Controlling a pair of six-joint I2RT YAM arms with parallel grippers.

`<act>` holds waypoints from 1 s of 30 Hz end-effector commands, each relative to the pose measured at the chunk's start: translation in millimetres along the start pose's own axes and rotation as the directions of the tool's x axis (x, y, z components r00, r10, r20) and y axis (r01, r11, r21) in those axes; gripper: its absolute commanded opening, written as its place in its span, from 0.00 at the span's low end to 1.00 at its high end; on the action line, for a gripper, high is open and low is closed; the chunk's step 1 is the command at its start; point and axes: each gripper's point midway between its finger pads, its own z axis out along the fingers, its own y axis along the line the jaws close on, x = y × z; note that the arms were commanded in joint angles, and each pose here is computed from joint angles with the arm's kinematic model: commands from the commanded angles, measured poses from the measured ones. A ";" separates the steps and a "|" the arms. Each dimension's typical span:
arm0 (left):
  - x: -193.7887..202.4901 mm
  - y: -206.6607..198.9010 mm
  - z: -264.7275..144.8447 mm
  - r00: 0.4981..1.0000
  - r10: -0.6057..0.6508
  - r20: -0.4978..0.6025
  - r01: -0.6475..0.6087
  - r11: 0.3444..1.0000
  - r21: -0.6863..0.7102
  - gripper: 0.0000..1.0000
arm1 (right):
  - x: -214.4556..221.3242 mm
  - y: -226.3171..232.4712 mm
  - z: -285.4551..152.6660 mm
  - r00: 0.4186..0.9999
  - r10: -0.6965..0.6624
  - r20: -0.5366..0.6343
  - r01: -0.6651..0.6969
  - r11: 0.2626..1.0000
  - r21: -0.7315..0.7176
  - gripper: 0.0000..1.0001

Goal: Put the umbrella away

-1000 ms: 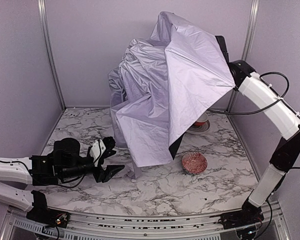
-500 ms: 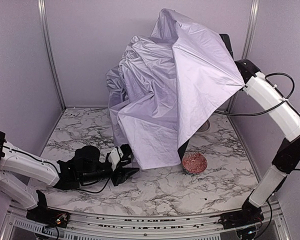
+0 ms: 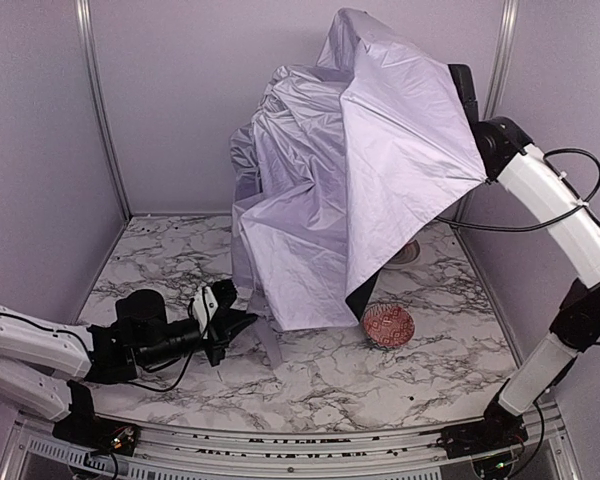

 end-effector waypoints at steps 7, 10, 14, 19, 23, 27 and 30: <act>7.2 27.2 -22.6 0.979 0.162 -0.123 -0.177 0.977 -0.122 0.00 | -20.6 -48.7 -51.1 0.998 -0.056 -0.016 0.058 0.973 0.223 0.08; 6.1 31.9 -22.3 0.960 0.230 -0.160 -0.252 0.959 -0.128 0.00 | -22.7 -32.8 -45.5 0.996 -0.083 0.013 0.080 0.986 0.145 0.08; 12.8 45.2 -6.2 0.894 0.348 -0.281 -0.393 0.911 -0.123 0.00 | -35.9 1.3 -31.6 0.993 -0.111 0.044 0.111 0.994 0.007 0.10; 8.9 69.0 11.4 0.824 0.438 -0.360 -0.509 0.851 -0.130 0.00 | -34.9 36.2 -19.5 0.986 -0.167 -0.013 0.166 0.982 -0.089 0.06; -5.5 91.5 23.1 0.805 0.482 -0.346 -0.557 0.815 -0.161 0.00 | -40.7 21.0 -29.3 0.986 -0.166 -0.013 0.166 0.986 -0.005 0.06; -29.3 107.4 51.4 0.771 0.537 -0.341 -0.616 0.766 -0.186 0.00 | -63.9 -1.0 -44.8 0.989 -0.145 0.044 0.140 0.986 0.094 0.06; -35.0 106.1 76.3 0.772 0.556 -0.309 -0.620 0.765 -0.174 0.00 | -75.2 -8.9 -55.8 0.985 -0.159 0.072 0.149 0.979 0.137 0.07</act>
